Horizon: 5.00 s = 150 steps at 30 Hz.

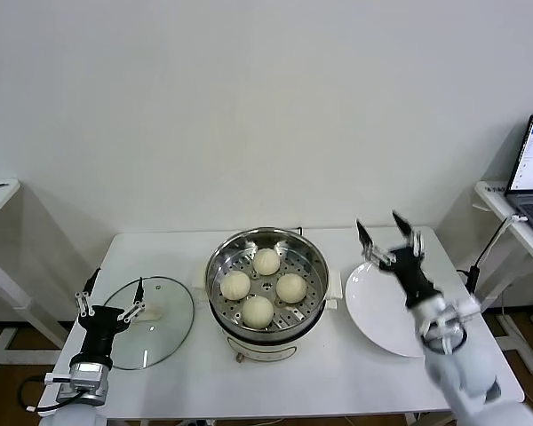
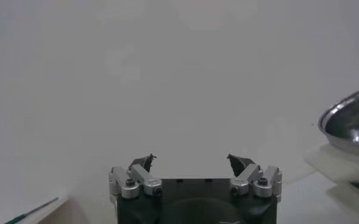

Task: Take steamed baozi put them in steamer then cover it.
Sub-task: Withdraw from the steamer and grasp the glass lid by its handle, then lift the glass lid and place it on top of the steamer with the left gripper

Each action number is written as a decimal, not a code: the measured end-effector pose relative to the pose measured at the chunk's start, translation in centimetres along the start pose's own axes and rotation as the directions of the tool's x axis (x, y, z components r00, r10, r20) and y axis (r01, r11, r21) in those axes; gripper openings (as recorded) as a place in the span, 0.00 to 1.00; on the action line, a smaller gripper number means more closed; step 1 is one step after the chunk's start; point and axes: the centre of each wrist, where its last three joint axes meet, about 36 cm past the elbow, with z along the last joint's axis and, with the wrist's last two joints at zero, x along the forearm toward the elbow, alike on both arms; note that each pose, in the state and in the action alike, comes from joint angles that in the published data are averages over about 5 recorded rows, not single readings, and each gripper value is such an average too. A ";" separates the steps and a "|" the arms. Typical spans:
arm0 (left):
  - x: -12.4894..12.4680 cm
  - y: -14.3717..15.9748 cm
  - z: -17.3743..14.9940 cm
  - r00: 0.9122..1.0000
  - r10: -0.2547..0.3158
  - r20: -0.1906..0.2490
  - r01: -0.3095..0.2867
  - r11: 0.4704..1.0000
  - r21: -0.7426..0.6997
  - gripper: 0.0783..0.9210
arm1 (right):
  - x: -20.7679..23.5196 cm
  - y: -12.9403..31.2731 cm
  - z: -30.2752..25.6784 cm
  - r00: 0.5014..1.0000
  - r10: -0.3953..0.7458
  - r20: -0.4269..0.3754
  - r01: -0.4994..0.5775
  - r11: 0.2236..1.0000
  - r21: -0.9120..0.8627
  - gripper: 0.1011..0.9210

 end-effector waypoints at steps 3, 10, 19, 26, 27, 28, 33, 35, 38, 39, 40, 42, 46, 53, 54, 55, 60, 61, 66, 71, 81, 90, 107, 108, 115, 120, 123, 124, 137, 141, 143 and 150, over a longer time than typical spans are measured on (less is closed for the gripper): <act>0.3 -0.2 0.9 1.000 0.008 -0.001 -0.008 0.998 -0.056 0.88 | 1.8 0.9 1.0 0.998 0.062 0.011 -0.062 0.998 -0.023 0.88; 1.2 -0.5 4.4 1.000 0.018 0.022 -0.011 0.950 -0.311 0.88 | 4.4 2.4 2.7 0.986 0.165 0.019 -0.164 0.985 -0.050 0.88; 2.2 -0.9 9.7 0.996 0.067 0.060 -0.012 0.753 -0.658 0.88 | 5.8 3.1 4.3 0.974 0.228 0.004 -0.228 0.972 -0.059 0.88; 2.6 -1.4 12.8 0.991 0.124 0.042 -0.043 0.614 -0.788 0.88 | 6.3 3.3 4.8 0.967 0.254 0.001 -0.253 0.965 -0.064 0.88; 2.6 -1.5 13.2 0.991 0.131 0.040 -0.047 0.600 -0.799 0.88 | 6.4 3.4 4.9 0.967 0.256 -0.001 -0.255 0.965 -0.064 0.88; 2.6 -1.6 13.5 0.990 0.137 0.037 -0.051 0.587 -0.808 0.88 | 6.4 3.4 5.0 0.966 0.257 -0.002 -0.257 0.964 -0.063 0.88; 2.3 -1.8 14.7 0.988 0.152 0.026 -0.060 0.537 -0.841 0.88 | 6.8 3.6 5.3 0.966 0.259 -0.006 -0.259 0.964 -0.061 0.88; 2.1 -1.8 15.1 0.988 0.153 0.022 -0.062 0.522 -0.851 0.88 | 6.8 3.7 5.4 0.966 0.260 -0.006 -0.260 0.964 -0.059 0.88; 1.7 -1.8 15.5 0.988 0.153 0.016 -0.064 0.505 -0.861 0.88 | 6.9 3.7 5.4 0.965 0.261 -0.006 -0.260 0.964 -0.056 0.88; 1.5 -1.9 15.6 0.988 0.152 0.014 -0.064 0.500 -0.863 0.88 | 7.0 3.7 5.4 0.965 0.260 -0.006 -0.260 0.964 -0.055 0.88; 1.4 -1.9 15.6 0.988 0.151 0.013 -0.064 0.496 -0.866 0.88 | 7.0 3.8 5.5 0.966 0.260 -0.006 -0.260 0.964 -0.055 0.88; 1.0 -2.0 15.7 0.989 0.148 0.012 -0.063 0.489 -0.870 0.88 | 7.1 3.9 5.5 0.966 0.260 -0.007 -0.260 0.964 -0.053 0.88; 0.1 -2.2 15.9 0.990 0.139 0.008 -0.060 0.476 -0.878 0.88 | 7.2 3.9 5.6 0.966 0.260 -0.008 -0.260 0.964 -0.050 0.88; -1.5 -2.4 16.1 0.993 0.120 0.004 -0.052 0.460 -0.886 0.88 | 7.4 3.9 5.9 0.965 0.262 -0.010 -0.262 0.964 -0.039 0.88; -1.8 -2.4 16.1 0.993 0.118 0.004 -0.051 0.459 -0.887 0.88 | 7.4 3.9 6.0 0.965 0.262 -0.010 -0.262 0.964 -0.037 0.88; -2.0 -2.5 16.1 0.993 0.116 0.004 -0.050 0.458 -0.888 0.88 | 7.5 3.9 6.0 0.965 0.262 -0.010 -0.262 0.964 -0.036 0.88; -3.2 -2.9 16.1 0.994 0.111 0.002 -0.049 0.455 -0.889 0.88 | 7.6 3.9 6.1 0.965 0.261 -0.011 -0.262 0.965 -0.029 0.88; -3.4 -3.0 16.1 0.994 0.110 0.002 -0.048 0.454 -0.890 0.88 | 7.6 3.9 6.1 0.965 0.261 -0.012 -0.262 0.965 -0.028 0.88; -4.5 -3.2 16.1 0.995 0.100 0.005 -0.041 0.455 -0.890 0.88 | 7.7 3.8 6.3 0.965 0.262 -0.013 -0.262 0.965 -0.022 0.88; -5.5 -3.4 16.1 0.996 0.087 0.007 -0.034 0.457 -0.889 0.88 | 7.8 3.8 6.5 0.965 0.261 -0.014 -0.261 0.965 -0.017 0.88; -6.3 -3.7 16.8 0.996 0.084 -0.002 -0.040 0.452 -0.891 0.60 | 7.7 3.8 6.9 0.967 0.255 -0.015 -0.255 0.967 -0.013 0.88; -6.3 -3.8 17.3 0.996 0.090 -0.002 -0.043 0.450 -0.892 0.29 | 7.7 3.8 7.2 0.967 0.255 -0.013 -0.255 0.967 -0.013 0.88; -4.4 0.7 11.9 0.995 -0.014 0.100 0.097 0.402 -0.911 0.13 | 7.3 3.8 6.8 0.968 0.250 0.005 -0.250 0.968 -0.014 0.88; -4.2 1.2 11.2 0.994 -0.024 0.108 0.109 0.398 -0.911 0.13 | 7.2 3.8 6.8 0.968 0.250 0.006 -0.249 0.968 -0.015 0.88; -3.3 4.0 4.6 0.986 -0.070 0.149 0.165 0.382 -0.909 0.13 | 6.8 3.8 6.4 0.969 0.245 0.019 -0.245 0.969 -0.017 0.88; -3.3 4.3 -1.5 0.984 -0.080 0.156 0.175 0.391 -0.903 0.13 | 6.8 3.6 6.4 0.968 0.249 0.023 -0.249 0.968 -0.015 0.88; -3.3 3.3 -4.8 0.987 -0.072 0.147 0.163 0.410 -0.897 0.13 | 6.7 3.5 6.5 0.967 0.254 0.024 -0.254 0.967 -0.013 0.88; -3.2 2.9 -5.7 0.988 -0.066 0.140 0.155 0.418 -0.895 0.13 | 6.7 3.4 6.5 0.966 0.256 0.024 -0.256 0.967 -0.013 0.88; -3.3 -5.1 -13.9 0.997 0.016 0.081 0.061 0.505 -0.861 0.13 | 6.8 2.8 7.2 0.958 0.285 0.015 -0.285 0.958 -0.002 0.88; -3.5 -7.5 -15.3 0.996 0.036 0.077 0.047 0.517 -0.855 0.13 | 6.9 2.7 7.4 0.957 0.291 0.011 -0.291 0.957 0.002 0.88; -3.6 -8.7 -15.8 0.996 0.047 0.073 0.038 0.521 -0.853 0.13 | 6.9 2.7 7.5 0.956 0.292 0.009 -0.293 0.956 0.004 0.88; -3.9 -12.9 -17.1 0.995 0.080 0.065 0.013 0.526 -0.850 0.13 | 7.1 2.8 7.8 0.955 0.296 0.002 -0.296 0.955 0.008 0.88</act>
